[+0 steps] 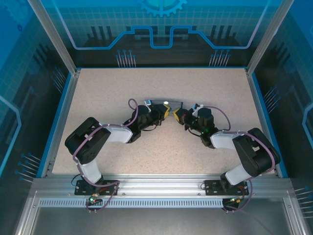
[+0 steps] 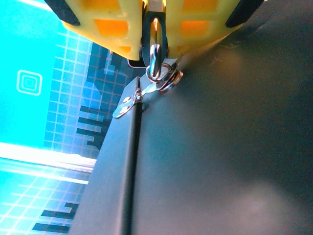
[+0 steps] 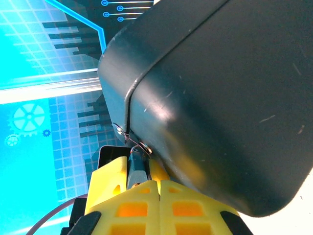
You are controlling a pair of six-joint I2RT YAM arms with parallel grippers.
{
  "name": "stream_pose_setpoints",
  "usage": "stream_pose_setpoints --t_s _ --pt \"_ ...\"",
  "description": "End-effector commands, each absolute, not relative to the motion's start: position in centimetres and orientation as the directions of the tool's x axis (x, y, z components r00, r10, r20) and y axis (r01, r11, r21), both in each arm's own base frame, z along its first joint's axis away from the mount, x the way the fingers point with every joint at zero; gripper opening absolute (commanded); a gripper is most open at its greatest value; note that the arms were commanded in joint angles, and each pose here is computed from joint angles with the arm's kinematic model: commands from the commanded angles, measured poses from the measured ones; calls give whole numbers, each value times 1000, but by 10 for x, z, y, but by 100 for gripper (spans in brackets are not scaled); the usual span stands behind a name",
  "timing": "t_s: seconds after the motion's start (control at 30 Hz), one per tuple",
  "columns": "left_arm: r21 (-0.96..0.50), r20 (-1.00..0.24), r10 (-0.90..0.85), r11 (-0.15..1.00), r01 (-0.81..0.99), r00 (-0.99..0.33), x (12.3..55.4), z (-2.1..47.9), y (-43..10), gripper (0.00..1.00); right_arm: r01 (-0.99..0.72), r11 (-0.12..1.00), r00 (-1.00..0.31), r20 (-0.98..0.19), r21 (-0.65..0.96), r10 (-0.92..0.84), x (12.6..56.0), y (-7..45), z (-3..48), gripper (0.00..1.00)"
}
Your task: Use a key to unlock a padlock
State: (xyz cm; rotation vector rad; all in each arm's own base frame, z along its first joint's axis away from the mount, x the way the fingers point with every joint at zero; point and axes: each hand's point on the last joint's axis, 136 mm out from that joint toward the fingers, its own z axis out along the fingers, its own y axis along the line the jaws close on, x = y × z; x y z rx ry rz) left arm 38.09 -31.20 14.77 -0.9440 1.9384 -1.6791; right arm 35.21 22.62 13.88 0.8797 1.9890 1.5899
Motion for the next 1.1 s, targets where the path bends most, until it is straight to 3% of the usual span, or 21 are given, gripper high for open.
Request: stream_pose_setpoints --t_s 0.0,1.07 --pt "-982 129 -709 5 -188 -693 382 160 -316 0 145 103 -709 31 984 705 358 235 160 0" --pt "-981 121 -711 22 -194 -693 382 154 -316 0 150 145 -710 5 978 704 345 228 162 0"
